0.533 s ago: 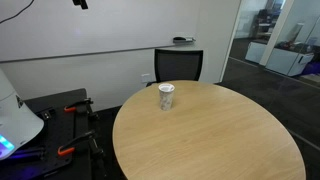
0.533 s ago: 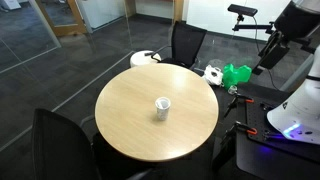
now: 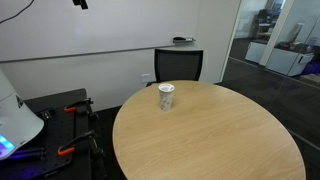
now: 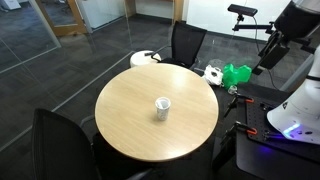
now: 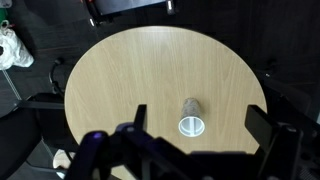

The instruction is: Pick the marker from the cup and put it on the table

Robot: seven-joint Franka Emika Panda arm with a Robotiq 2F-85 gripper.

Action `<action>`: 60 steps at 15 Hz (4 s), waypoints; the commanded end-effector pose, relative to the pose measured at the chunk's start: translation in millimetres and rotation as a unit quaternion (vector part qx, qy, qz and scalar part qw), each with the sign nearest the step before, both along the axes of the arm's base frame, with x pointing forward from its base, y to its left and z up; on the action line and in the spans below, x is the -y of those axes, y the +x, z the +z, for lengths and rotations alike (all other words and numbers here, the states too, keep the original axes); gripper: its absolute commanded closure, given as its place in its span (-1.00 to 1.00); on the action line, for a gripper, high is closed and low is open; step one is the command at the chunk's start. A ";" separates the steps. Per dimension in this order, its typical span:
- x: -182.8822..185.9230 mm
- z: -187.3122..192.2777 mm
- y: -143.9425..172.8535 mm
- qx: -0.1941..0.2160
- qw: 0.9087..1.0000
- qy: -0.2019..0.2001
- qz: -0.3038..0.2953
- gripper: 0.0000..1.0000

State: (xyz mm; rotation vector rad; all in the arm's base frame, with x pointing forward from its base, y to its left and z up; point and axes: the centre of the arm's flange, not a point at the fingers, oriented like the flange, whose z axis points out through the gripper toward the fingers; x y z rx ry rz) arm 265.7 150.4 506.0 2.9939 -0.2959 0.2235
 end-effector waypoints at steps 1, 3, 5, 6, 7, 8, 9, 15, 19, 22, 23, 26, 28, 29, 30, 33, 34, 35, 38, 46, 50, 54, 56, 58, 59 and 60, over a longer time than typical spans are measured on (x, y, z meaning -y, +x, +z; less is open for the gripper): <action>-5.8 3.7 7.5 0.010 1.000 0.004 0.008 -1.00; -12.2 8.1 19.0 0.021 1.000 0.006 0.014 -1.00; -20.9 13.9 35.2 0.032 0.999 0.010 0.021 -1.00; -25.5 15.9 44.2 0.037 0.999 0.010 0.022 -1.00; -29.8 18.0 53.7 0.041 0.999 0.012 0.028 -1.00; -34.4 18.8 65.8 0.041 0.999 0.010 0.031 -1.00; -37.6 19.7 74.5 0.043 0.998 0.011 0.034 -1.00; -44.7 11.7 143.1 -0.002 0.999 0.009 0.039 -1.00; -41.6 -12.4 178.0 -0.024 0.999 0.002 0.046 -1.00; -35.4 -35.7 195.6 -0.045 0.998 -0.006 0.048 -1.00; -33.0 -46.3 201.8 -0.052 0.998 -0.008 0.047 -1.00; -24.6 -74.3 217.8 -0.075 0.996 -0.004 0.045 -1.00; -18.6 -93.3 226.8 -0.089 0.995 0.005 0.043 -1.00; -17.2 -84.5 209.2 -0.087 0.995 -0.002 0.039 -1.00; -15.0 -91.9 212.3 -0.094 0.995 0.000 0.037 -1.00; -15.6 -93.1 212.4 -0.095 0.995 0.000 0.038 -1.00; -16.8 -91.6 211.7 -0.093 0.995 0.000 0.039 -1.00; -17.6 -91.0 211.5 -0.093 0.995 0.000 0.040 -1.00; -17.8 -93.4 217.5 -0.092 0.995 0.001 0.036 -1.00; 2.5 -137.2 262.0 -0.069 0.997 0.013 0.036 -1.00; 7.3 -168.8 270.3 -0.090 0.995 0.017 0.025 -1.00; 8.9 -198.2 275.9 -0.105 0.994 0.019 0.018 -1.00; 10.9 -211.9 278.9 -0.107 0.994 0.024 0.016 -1.00; 13.0 -224.8 283.2 -0.107 0.994 0.032 0.014 -1.00; 14.3 -231.6 285.6 -0.107 0.994 0.036 0.010 -1.00; 15.5 -238.0 288.0 -0.106 0.994 0.039 0.006 -1.00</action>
